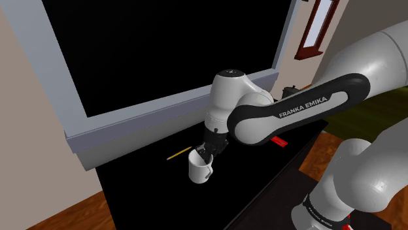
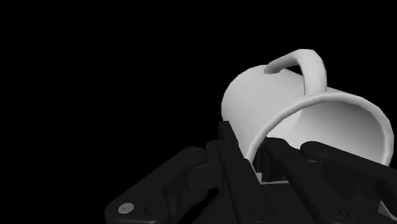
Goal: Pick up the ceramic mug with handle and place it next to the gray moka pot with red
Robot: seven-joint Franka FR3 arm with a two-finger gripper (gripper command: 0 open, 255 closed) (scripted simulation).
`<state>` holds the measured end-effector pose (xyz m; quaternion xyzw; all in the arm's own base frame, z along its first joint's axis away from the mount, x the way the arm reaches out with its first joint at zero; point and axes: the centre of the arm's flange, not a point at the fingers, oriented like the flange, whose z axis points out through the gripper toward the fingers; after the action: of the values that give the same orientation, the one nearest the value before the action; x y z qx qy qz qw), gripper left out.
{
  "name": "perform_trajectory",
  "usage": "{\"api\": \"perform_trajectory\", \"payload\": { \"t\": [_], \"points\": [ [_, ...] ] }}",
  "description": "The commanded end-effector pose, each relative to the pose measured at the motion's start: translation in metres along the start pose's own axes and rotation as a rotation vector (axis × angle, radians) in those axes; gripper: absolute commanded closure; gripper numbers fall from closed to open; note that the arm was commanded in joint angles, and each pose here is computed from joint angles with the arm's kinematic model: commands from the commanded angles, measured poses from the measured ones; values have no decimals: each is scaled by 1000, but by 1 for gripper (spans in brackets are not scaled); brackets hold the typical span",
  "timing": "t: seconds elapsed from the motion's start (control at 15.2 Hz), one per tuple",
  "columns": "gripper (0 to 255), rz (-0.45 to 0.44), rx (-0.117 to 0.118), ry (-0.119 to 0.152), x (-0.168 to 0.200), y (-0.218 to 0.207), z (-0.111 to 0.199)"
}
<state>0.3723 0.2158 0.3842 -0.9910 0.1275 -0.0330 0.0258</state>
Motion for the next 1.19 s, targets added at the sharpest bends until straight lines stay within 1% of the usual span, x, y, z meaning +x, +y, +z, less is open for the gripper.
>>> {"api": "perform_trajectory", "payload": {
  "t": [0.0,0.33,1.12],
  "points": [
    [255,0,0,0,0,0,0],
    [255,0,0,0,0,0,0],
    [255,0,0,0,4,-4,-63]
  ]
}}
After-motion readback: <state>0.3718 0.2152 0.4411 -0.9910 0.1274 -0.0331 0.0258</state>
